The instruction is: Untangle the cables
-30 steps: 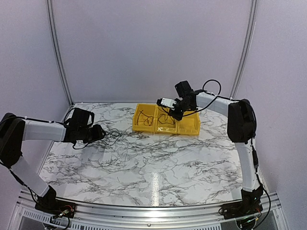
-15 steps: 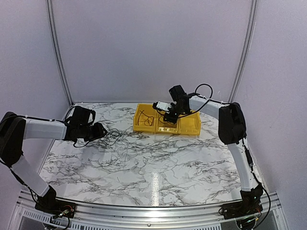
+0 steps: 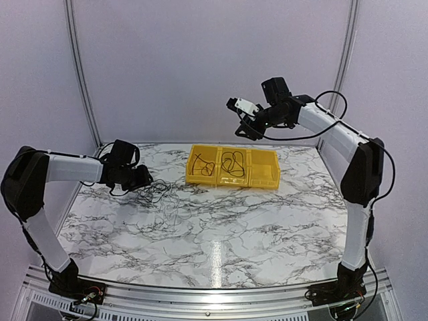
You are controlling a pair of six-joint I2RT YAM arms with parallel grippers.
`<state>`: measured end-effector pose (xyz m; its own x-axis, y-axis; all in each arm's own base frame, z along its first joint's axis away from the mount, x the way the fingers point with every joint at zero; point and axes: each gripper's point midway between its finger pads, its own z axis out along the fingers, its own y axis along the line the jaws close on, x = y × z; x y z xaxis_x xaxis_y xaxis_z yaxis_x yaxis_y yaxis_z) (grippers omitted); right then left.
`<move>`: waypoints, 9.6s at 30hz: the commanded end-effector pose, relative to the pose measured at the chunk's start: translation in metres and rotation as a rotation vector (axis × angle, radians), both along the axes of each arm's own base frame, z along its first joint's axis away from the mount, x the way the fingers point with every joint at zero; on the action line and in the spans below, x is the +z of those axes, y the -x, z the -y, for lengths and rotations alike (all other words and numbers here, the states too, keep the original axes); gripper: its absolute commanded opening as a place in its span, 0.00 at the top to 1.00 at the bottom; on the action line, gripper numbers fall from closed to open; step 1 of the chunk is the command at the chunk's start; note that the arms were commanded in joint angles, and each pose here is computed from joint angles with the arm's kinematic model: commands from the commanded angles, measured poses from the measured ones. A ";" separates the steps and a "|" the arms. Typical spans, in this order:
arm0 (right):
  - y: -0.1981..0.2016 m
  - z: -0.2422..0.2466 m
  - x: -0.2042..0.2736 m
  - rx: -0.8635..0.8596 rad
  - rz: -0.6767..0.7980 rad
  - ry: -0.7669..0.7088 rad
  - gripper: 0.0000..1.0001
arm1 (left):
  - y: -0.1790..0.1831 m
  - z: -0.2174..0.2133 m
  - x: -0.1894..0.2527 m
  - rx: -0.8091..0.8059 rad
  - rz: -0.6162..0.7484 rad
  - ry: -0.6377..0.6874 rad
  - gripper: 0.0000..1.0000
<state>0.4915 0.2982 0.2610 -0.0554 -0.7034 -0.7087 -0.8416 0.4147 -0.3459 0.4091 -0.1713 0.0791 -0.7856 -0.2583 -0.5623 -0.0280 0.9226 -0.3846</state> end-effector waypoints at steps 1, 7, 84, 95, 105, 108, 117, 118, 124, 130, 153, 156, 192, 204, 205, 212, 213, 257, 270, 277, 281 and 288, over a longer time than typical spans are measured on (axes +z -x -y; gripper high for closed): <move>0.018 0.004 -0.033 0.021 -0.115 0.002 0.48 | -0.011 -0.005 -0.009 0.000 -0.060 -0.071 0.55; 0.031 0.010 -0.044 0.031 -0.151 0.030 0.48 | -0.014 0.002 -0.028 -0.206 -0.122 -0.226 0.51; 0.100 -0.247 0.014 0.450 -0.027 -0.478 1.00 | 0.035 0.035 0.199 -0.428 0.500 -0.105 0.98; 0.111 -0.241 0.062 0.440 -0.074 -0.598 1.00 | -0.024 0.046 0.162 -0.198 0.513 0.059 0.79; 0.112 -0.210 0.151 0.380 0.076 -0.706 1.00 | -0.023 0.040 0.067 -0.156 0.333 0.019 0.84; 0.120 -0.207 0.159 0.400 0.081 -0.707 1.00 | -0.017 0.037 0.055 -0.151 0.301 0.021 0.84; 0.097 -0.199 0.140 0.296 0.164 -0.613 1.00 | 0.020 0.020 0.131 -0.116 0.470 0.127 0.64; 0.096 -0.199 0.138 0.297 0.165 -0.607 1.00 | 0.024 0.015 0.141 -0.102 0.499 0.130 0.61; 0.087 -0.184 0.139 0.257 0.181 -0.584 1.00 | 0.033 -0.019 0.174 0.029 0.609 0.070 0.55; 0.064 -0.143 0.137 0.178 0.183 -0.557 1.00 | 0.030 -0.045 0.158 0.203 0.567 0.054 0.54; -0.021 0.017 0.087 -0.157 0.240 -0.367 1.00 | 0.010 -0.029 0.136 0.168 0.481 0.047 0.53; -0.029 0.014 0.072 -0.152 0.227 -0.346 1.00 | 0.009 -0.026 0.135 0.156 0.478 0.050 0.53; -0.054 -0.002 -0.162 -0.213 -0.040 -0.026 1.00 | 0.031 -0.046 0.119 0.205 0.420 0.009 0.53; -0.056 0.001 -0.174 -0.251 -0.029 0.043 1.00 | 0.029 -0.043 0.116 0.204 0.414 0.016 0.52; -0.055 0.001 -0.169 -0.258 -0.031 0.030 1.00 | 0.029 -0.043 0.114 0.204 0.412 0.015 0.52; -0.043 0.010 -0.131 -0.303 -0.026 -0.020 0.72 | 0.029 -0.044 0.106 0.206 0.397 0.007 0.52; -0.040 0.011 -0.127 -0.301 -0.022 -0.015 0.66 | 0.029 -0.044 0.106 0.204 0.396 0.008 0.52; -0.080 -0.004 -0.156 -0.326 0.082 0.208 0.84 | 0.037 -0.024 0.110 0.088 0.385 0.054 0.49; -0.015 -0.023 -0.039 -0.180 0.103 0.018 0.49 | 0.026 -0.005 0.002 0.018 0.014 -0.070 0.53; 0.024 -0.034 -0.019 -0.083 0.070 -0.032 0.46 | -0.015 0.011 -0.024 -0.083 -0.019 -0.147 0.59; 0.038 -0.036 -0.009 -0.049 0.075 -0.039 0.44 | -0.029 0.013 -0.039 -0.136 -0.055 -0.198 0.62; 0.062 -0.055 -0.001 0.045 -0.041 -0.155 0.42 | -0.044 0.021 -0.053 -0.164 -0.099 -0.180 0.62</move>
